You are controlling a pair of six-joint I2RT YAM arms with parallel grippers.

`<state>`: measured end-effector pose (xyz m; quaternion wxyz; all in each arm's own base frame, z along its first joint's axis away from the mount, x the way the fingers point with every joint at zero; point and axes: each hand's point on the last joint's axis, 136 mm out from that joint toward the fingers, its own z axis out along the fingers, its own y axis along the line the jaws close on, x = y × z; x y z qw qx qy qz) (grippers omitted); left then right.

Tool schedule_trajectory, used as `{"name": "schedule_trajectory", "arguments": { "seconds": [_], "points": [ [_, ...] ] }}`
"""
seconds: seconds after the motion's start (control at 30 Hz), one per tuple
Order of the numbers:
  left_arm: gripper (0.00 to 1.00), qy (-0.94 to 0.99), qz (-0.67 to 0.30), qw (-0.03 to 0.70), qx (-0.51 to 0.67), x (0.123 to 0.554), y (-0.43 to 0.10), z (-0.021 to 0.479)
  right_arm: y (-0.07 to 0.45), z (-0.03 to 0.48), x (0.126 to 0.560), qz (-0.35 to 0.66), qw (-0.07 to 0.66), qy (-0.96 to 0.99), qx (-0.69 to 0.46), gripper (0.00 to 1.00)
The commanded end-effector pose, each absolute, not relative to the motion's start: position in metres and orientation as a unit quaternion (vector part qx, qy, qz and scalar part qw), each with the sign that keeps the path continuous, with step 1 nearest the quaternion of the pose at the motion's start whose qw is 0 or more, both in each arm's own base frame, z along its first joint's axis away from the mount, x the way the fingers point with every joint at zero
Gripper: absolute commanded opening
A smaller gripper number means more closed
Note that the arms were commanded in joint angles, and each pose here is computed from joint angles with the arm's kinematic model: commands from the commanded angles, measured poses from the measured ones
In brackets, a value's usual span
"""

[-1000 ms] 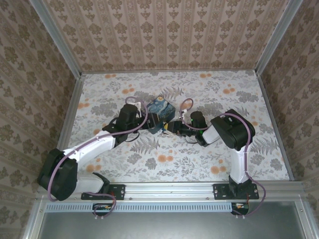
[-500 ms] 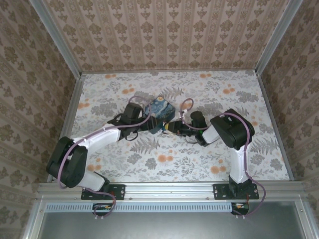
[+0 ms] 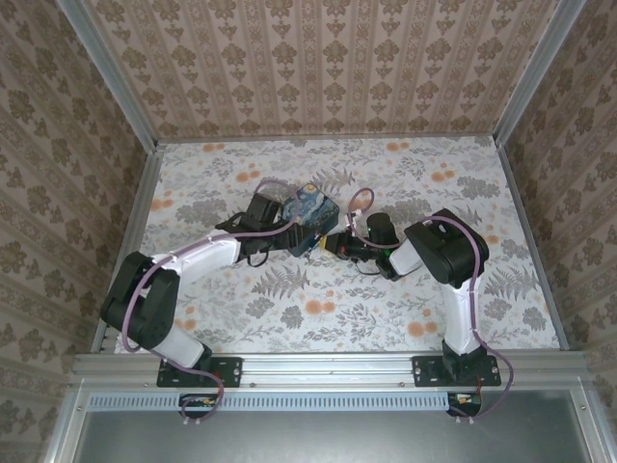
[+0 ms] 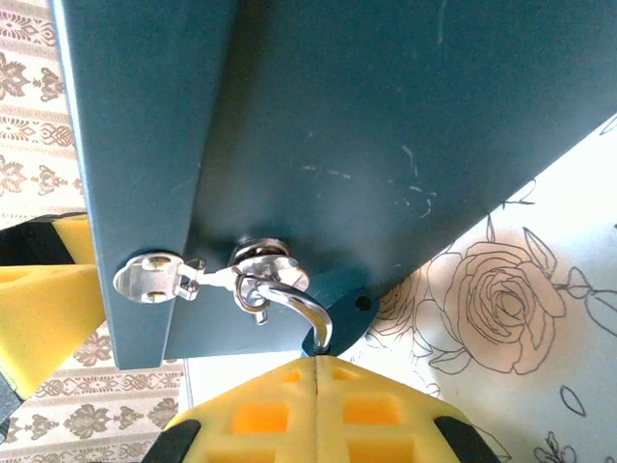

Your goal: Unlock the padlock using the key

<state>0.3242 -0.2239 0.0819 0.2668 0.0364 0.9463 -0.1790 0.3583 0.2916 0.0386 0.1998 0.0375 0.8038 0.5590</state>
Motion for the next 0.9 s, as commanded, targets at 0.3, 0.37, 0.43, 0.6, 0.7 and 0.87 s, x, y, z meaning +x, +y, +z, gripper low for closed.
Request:
{"name": "schedule_trajectory", "arguments": {
  "seconds": [0.3, 0.37, 0.43, 0.6, 0.7, 0.87],
  "points": [
    [0.73, 0.968, -0.115, 0.218, 0.038, 0.309, -0.205, 0.041, 0.276, 0.035, 0.360, 0.537, 0.219, 0.811, 0.076, 0.28],
    [0.73, 0.968, -0.117, 0.218, 0.037, 0.309, -0.205, 0.041, 0.271, 0.031, 0.358, 0.525, 0.222, 0.817, 0.083, 0.35],
    [0.73, 0.968, -0.118, 0.217, 0.036, 0.309, -0.206, 0.040, 0.268, 0.028, 0.358, 0.517, 0.224, 0.821, 0.089, 0.38],
    [0.73, 0.968, -0.121, 0.216, 0.035, 0.309, -0.207, 0.039, 0.265, 0.022, 0.359, 0.496, 0.220, 0.833, 0.107, 0.40],
    [0.73, 0.968, -0.123, 0.216, 0.035, 0.308, -0.208, 0.038, 0.264, 0.017, 0.358, 0.472, 0.218, 0.846, 0.116, 0.42],
    [0.73, 0.968, -0.129, 0.213, 0.033, 0.306, -0.209, 0.035, 0.261, 0.010, 0.353, 0.422, 0.221, 0.870, 0.126, 0.44]
  ]
}}
